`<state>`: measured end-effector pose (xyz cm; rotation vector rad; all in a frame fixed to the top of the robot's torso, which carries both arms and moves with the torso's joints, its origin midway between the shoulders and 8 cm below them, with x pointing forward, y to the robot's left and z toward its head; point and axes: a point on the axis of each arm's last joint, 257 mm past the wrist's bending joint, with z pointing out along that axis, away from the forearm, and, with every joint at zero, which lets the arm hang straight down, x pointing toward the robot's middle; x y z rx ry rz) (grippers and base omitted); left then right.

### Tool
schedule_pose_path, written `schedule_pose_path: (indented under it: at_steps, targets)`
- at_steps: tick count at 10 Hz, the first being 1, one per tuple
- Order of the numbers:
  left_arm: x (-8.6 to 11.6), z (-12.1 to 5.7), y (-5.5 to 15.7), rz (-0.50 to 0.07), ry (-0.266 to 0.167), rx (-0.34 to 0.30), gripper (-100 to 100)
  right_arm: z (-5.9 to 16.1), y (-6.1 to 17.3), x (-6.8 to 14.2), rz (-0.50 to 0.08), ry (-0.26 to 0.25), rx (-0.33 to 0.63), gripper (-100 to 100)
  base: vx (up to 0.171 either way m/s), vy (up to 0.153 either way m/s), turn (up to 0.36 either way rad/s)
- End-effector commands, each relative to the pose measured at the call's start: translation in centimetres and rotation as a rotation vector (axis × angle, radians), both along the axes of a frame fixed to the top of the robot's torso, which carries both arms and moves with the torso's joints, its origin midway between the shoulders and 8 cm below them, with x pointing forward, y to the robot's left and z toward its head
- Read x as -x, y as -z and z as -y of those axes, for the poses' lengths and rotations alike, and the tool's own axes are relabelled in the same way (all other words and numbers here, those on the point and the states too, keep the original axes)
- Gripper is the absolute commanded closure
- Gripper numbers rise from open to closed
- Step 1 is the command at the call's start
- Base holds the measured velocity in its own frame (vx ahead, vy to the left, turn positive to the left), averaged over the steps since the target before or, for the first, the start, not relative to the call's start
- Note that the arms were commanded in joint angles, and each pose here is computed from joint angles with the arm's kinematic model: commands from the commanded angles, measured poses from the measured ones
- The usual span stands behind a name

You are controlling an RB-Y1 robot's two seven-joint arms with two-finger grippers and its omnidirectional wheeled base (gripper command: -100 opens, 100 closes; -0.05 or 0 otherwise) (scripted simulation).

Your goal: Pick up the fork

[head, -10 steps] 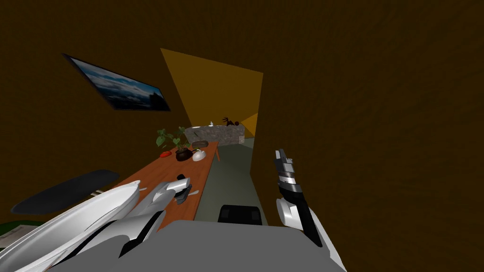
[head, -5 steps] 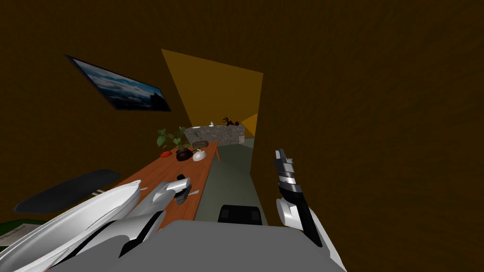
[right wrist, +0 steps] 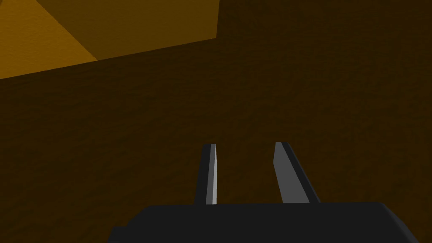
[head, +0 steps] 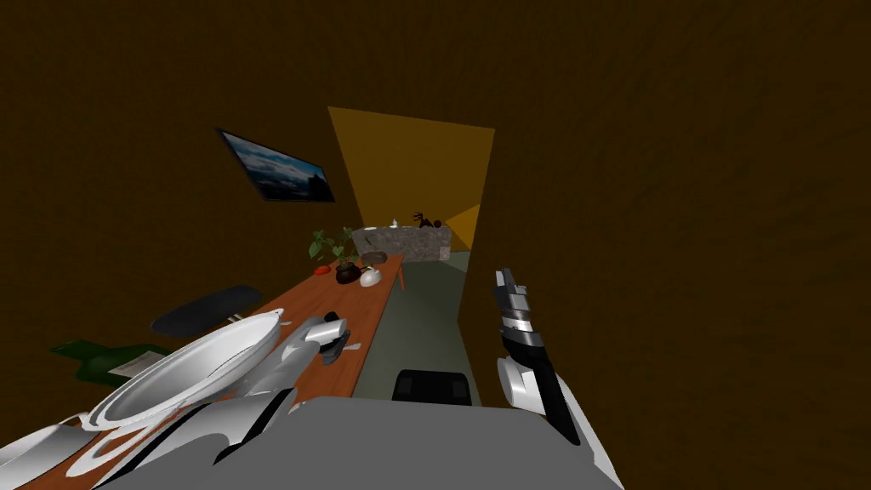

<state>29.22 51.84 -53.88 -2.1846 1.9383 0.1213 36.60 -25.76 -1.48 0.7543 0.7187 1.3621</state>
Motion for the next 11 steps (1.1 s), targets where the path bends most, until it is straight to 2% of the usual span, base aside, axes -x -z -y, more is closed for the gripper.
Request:
schedule_pose_path:
  at_steps: [1,3,4,6,7,9,10,11]
  targets:
    - [-0.6,0.3,-0.4,0.008,0.022,-0.002,100,0.0,0.0,0.0,0.000,0.000,0.000,0,0.049,-0.017,0.103]
    - [-1.1,1.6,-0.7,-0.001,0.083,0.000,100,0.0,0.0,0.0,0.000,0.000,0.000,0,0.077,-0.022,0.308]
    - [-1.5,1.6,-0.9,0.007,0.087,-0.002,100,0.0,0.0,0.0,0.000,0.000,0.000,0,0.076,-0.033,0.112]
    - [-1.7,3.0,-1.1,-0.005,0.147,0.003,100,0.0,0.0,0.0,0.000,0.000,0.000,0,0.091,-0.028,0.243]
    - [-2.2,3.1,-1.4,0.007,0.152,-0.001,100,0.0,0.0,0.0,0.000,0.000,0.000,0,0.078,-0.034,0.122]
    - [-2.5,4.6,-1.7,-0.002,0.213,0.004,100,0.0,0.0,0.0,0.000,0.000,0.000,0,0.073,-0.031,0.244]
    - [-2.4,4.2,-1.6,0.003,0.194,0.002,100,0.0,0.0,0.0,0.000,0.000,0.000,0,0.045,-0.024,0.073]
    - [-2.2,4.2,-1.6,-0.001,0.198,0.002,0,0.0,0.0,0.0,0.000,0.000,0.000,0,0.006,-0.005,-0.012]
